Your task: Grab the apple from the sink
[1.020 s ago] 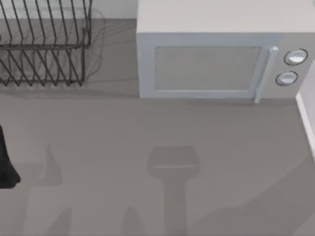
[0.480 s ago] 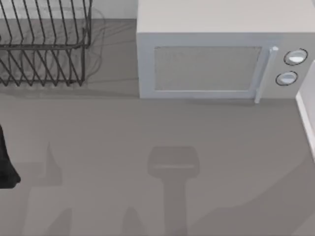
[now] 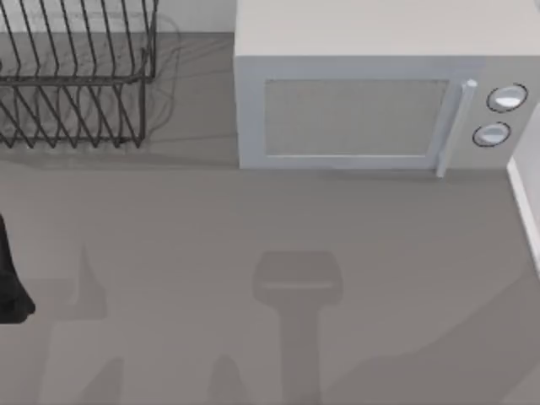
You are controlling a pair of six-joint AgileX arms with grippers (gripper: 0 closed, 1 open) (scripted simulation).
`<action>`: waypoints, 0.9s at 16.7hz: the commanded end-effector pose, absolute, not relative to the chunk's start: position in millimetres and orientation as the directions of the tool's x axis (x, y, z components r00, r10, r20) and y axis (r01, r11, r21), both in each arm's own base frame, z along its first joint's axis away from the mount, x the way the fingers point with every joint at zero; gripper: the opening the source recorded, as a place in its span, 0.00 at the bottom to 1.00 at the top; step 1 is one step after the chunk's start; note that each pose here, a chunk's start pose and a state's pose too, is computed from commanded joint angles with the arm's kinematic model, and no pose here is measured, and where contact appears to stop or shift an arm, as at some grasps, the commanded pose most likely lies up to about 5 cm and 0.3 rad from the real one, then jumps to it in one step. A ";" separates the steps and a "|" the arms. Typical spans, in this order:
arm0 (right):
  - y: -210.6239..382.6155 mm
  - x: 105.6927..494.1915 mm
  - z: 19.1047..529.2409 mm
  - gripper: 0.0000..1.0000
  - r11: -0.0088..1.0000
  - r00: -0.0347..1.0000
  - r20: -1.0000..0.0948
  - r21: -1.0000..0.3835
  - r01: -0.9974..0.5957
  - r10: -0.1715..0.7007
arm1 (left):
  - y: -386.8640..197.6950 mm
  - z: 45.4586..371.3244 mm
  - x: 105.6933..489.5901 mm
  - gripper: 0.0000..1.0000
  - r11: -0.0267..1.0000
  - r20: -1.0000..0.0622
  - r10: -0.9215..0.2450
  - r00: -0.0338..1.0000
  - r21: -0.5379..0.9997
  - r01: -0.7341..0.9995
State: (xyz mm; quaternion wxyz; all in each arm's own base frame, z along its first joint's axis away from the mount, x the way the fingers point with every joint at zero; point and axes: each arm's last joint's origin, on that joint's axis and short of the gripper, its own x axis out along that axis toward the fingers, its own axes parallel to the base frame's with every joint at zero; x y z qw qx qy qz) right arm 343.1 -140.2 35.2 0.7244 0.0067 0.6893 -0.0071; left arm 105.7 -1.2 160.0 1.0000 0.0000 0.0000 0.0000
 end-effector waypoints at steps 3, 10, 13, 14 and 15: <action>-144.3 351.7 51.8 0.00 1.000 0.055 -0.998 -0.002 0.020 -0.003 | -1.2 160.0 105.7 1.00 1.000 0.000 0.000 1.000 0.000 0.000; -152.5 367.9 166.6 0.00 1.000 0.022 -1.000 0.011 0.020 0.010 | -1.2 160.0 105.7 1.00 1.000 0.000 0.000 1.000 0.000 0.000; -148.0 358.8 227.0 0.00 1.000 0.017 -1.000 0.013 0.020 0.012 | -1.2 160.0 105.7 1.00 1.000 0.000 0.000 1.000 0.000 0.000; -145.9 354.7 244.3 0.00 1.000 0.022 -1.000 0.011 0.020 0.010 | -1.2 160.0 105.7 1.00 1.000 0.000 0.000 1.000 0.000 0.000; -143.9 350.6 259.2 0.00 1.000 0.029 -1.000 0.008 0.020 0.007 | -1.2 160.0 105.7 1.00 1.000 0.000 0.000 1.000 0.000 0.000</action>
